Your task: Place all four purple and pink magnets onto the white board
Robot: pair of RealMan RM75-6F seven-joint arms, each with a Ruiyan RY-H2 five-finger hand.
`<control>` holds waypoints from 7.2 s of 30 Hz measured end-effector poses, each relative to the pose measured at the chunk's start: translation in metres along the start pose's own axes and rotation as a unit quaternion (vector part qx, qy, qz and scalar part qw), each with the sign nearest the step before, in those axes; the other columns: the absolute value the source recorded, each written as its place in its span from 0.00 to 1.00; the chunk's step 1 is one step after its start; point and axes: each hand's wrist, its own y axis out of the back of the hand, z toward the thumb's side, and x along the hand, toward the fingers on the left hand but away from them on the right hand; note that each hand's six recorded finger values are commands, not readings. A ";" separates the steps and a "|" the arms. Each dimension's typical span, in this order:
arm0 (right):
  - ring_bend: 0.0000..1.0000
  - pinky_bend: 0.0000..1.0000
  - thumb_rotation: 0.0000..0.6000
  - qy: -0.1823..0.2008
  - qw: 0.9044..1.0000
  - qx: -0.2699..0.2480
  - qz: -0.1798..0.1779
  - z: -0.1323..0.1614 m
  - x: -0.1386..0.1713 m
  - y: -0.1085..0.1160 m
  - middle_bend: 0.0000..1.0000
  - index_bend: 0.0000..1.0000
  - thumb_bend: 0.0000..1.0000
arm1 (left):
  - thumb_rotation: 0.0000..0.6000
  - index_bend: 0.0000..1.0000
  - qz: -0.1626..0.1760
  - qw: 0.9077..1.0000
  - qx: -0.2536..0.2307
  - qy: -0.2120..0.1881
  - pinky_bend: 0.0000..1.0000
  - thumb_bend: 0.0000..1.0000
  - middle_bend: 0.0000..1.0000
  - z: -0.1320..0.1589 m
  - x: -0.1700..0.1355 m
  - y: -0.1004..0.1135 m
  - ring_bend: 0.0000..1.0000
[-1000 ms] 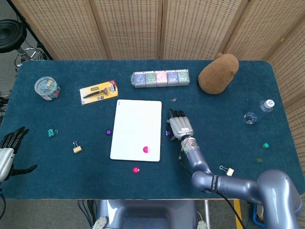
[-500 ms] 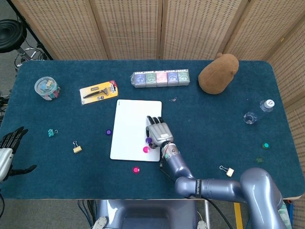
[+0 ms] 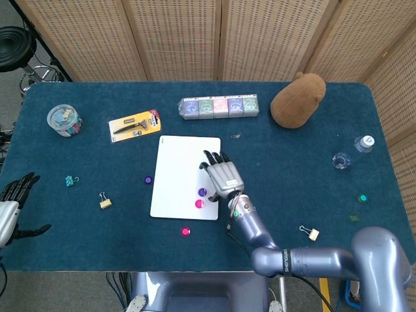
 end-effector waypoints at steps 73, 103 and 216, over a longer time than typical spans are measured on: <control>0.00 0.00 1.00 -0.144 0.983 -0.051 -0.106 -0.254 0.254 -0.001 0.00 0.27 0.00 | 1.00 0.40 -0.162 0.980 0.112 -0.040 0.00 0.26 0.00 0.193 0.201 -0.143 0.00; 0.00 0.00 1.00 -0.143 0.982 -0.067 -0.105 -0.257 0.256 0.002 0.00 0.29 0.00 | 1.00 0.64 -0.157 0.980 0.116 -0.028 0.00 0.32 0.00 0.192 0.204 -0.147 0.00; 0.00 0.00 1.00 -0.151 0.981 -0.081 -0.092 -0.260 0.254 -0.002 0.00 0.29 0.00 | 1.00 0.24 -0.156 0.864 0.279 -0.389 0.00 0.31 0.00 0.278 0.057 -0.196 0.00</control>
